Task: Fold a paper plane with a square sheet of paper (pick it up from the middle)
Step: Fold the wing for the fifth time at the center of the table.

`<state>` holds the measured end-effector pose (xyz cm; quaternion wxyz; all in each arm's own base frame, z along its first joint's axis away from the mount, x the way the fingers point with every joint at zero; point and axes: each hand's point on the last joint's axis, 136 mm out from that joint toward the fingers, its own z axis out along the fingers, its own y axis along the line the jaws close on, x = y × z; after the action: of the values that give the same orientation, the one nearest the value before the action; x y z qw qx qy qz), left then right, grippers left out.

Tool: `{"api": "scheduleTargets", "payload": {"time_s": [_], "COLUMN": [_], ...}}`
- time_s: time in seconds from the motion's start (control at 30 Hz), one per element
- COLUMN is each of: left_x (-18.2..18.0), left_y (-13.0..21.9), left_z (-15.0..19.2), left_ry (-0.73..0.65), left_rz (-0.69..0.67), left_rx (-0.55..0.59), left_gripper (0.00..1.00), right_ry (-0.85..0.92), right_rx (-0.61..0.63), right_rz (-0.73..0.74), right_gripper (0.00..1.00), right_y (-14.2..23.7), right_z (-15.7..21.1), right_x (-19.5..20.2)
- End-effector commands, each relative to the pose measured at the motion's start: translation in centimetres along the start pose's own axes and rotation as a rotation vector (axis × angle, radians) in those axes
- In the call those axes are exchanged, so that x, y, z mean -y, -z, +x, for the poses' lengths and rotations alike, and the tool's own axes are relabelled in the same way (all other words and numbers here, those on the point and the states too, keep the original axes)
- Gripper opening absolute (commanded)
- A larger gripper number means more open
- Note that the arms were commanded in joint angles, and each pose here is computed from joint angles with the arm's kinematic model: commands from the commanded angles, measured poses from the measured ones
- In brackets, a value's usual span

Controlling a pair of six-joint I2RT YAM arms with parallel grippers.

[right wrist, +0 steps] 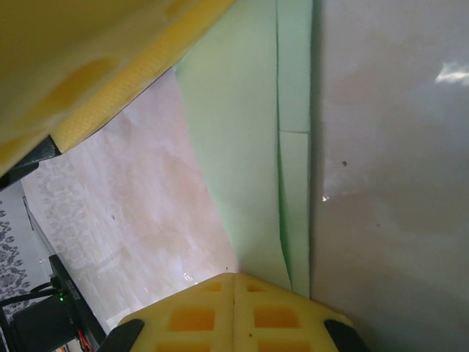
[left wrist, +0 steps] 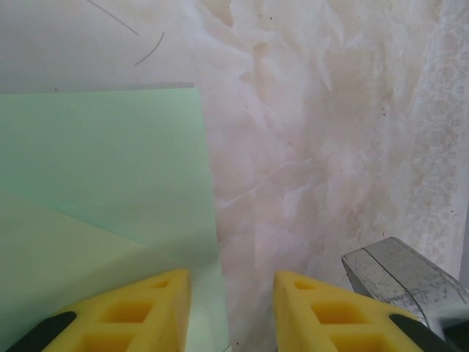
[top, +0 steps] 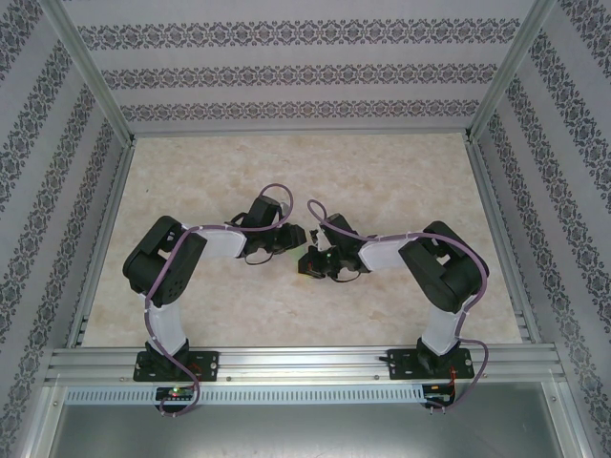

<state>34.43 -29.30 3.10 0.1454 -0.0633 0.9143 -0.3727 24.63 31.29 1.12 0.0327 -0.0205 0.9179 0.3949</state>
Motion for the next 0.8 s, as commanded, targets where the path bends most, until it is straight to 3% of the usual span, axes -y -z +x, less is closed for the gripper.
{"api": "scheduleTargets", "payload": {"time_s": [0.0, 0.2, 0.77], "left_x": [-1.9, -2.0, -1.6], "left_y": [-0.3, 0.2, 2.6], "left_z": [-0.2, -2.8, -8.4], "left_ry": [-0.023, -0.065, -0.067], "left_rz": [-0.1, -0.13, 0.005], "left_rx": [-0.013, 0.034, 0.139], "left_gripper": [0.37, 0.37, 0.42], "right_ry": [-0.068, -0.067, -0.074], "right_rx": [-0.082, -0.116, -0.116], "right_rz": [0.15, 0.131, 0.122], "right_gripper": [0.0, 0.0, 0.0], "right_y": [-0.4, -0.5, 0.0], "right_z": [3.4, 4.4, 4.0], "right_x": [5.2, 5.7, 5.6]}}
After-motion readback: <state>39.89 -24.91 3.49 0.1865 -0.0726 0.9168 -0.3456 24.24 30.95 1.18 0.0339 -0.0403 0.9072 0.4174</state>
